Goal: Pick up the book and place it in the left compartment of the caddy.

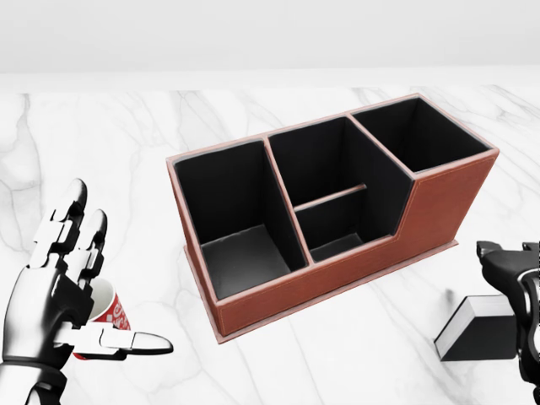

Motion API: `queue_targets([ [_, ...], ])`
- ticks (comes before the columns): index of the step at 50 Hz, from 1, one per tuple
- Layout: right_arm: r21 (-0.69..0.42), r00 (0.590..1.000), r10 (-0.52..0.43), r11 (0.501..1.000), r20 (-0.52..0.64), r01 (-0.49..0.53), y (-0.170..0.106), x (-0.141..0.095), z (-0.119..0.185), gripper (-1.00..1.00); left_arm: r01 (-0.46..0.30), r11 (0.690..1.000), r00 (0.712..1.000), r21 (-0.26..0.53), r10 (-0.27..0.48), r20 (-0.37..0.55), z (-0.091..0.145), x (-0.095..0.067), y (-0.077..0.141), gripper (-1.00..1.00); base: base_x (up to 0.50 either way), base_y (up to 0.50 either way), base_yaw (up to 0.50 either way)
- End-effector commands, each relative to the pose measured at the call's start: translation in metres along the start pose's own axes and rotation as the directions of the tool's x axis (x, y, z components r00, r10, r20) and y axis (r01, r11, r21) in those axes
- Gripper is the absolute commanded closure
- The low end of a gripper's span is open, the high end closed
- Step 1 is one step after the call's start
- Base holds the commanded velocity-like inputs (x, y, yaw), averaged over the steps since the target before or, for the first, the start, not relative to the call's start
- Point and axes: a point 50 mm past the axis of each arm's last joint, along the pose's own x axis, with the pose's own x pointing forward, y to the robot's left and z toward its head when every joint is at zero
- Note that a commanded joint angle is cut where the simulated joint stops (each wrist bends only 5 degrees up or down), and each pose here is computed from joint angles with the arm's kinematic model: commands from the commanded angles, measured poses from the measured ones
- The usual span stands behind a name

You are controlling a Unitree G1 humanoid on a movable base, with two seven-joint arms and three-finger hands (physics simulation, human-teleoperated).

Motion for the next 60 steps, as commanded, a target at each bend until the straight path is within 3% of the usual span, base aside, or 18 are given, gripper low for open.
queue_targets([
  [1,-0.097,0.996,-0.090,0.991,-0.008,0.089,-0.004,0.003,0.003,-1.00,0.003,1.000,1.000,0.002,-0.003,0.001,0.000,0.000,0.000,-1.00,0.00,0.00,0.00],
  [8,-0.170,0.985,-0.170,0.971,0.007,0.169,-0.005,0.010,0.009,-1.00,0.003,1.000,1.000,0.003,-0.003,0.000,0.000,0.000,0.000,-1.00,0.00,0.00,0.00],
  [9,-0.187,0.983,-0.181,0.966,0.017,0.181,-0.005,0.011,0.012,-0.39,0.003,1.000,1.000,0.004,-0.003,0.000,0.000,0.000,0.000,-1.00,0.00,0.00,0.00],
  [10,-0.183,0.982,-0.184,0.965,0.031,0.186,-0.004,0.011,0.013,0.90,0.003,1.000,1.000,0.004,-0.003,0.000,0.000,0.000,0.000,-1.00,0.00,0.00,0.00],
  [11,-0.173,0.986,-0.164,0.971,0.030,0.167,-0.001,0.011,0.014,1.00,0.004,1.000,1.000,0.004,-0.004,-0.001,0.000,0.000,0.000,-1.00,0.00,0.00,0.00],
  [21,-0.169,0.979,-0.188,0.965,0.084,0.199,-0.003,0.015,0.018,1.00,0.006,1.000,1.000,0.005,-0.006,0.001,0.000,-0.001,-0.001,-1.00,0.00,0.00,0.00],
  [29,-0.134,0.968,-0.211,0.964,0.137,0.230,-0.022,0.003,0.020,1.00,-0.001,1.000,1.000,0.006,0.001,0.006,0.002,0.000,0.001,-1.00,0.00,0.00,0.00],
  [34,-0.042,0.952,-0.244,0.966,0.186,0.256,-0.045,-0.025,0.019,1.00,-0.005,1.000,1.000,0.005,0.005,0.008,0.002,0.001,0.002,-1.00,0.00,0.00,0.00],
  [38,-0.035,0.943,-0.275,0.958,0.190,0.286,-0.063,-0.043,0.020,1.00,-0.010,1.000,1.000,0.009,0.010,0.005,0.001,0.001,0.002,-1.00,0.00,0.00,0.00],
  [46,0.068,0.845,-0.475,0.878,0.244,0.474,-0.108,-0.078,0.030,1.00,-0.013,1.000,1.000,0.007,0.013,0.018,0.004,0.000,0.004,-1.00,0.00,0.00,0.00],
  [53,0.219,0.695,-0.667,0.745,0.270,0.630,-0.145,-0.124,0.038,1.00,-0.013,1.000,1.000,0.004,0.013,0.022,0.005,-0.001,0.004,-1.00,0.00,0.00,0.00],
  [56,0.258,0.668,-0.691,0.723,0.277,0.641,-0.155,-0.130,0.042,1.00,-0.013,1.000,1.000,0.004,0.013,0.028,0.007,-0.001,0.005,-1.00,0.00,0.00,0.00],
  [60,0.282,0.671,-0.676,0.737,0.306,0.614,-0.163,-0.127,0.056,1.00,-0.014,1.000,0.999,0.005,0.013,0.041,0.010,-0.002,0.006,-1.00,0.00,0.00,0.00],
])
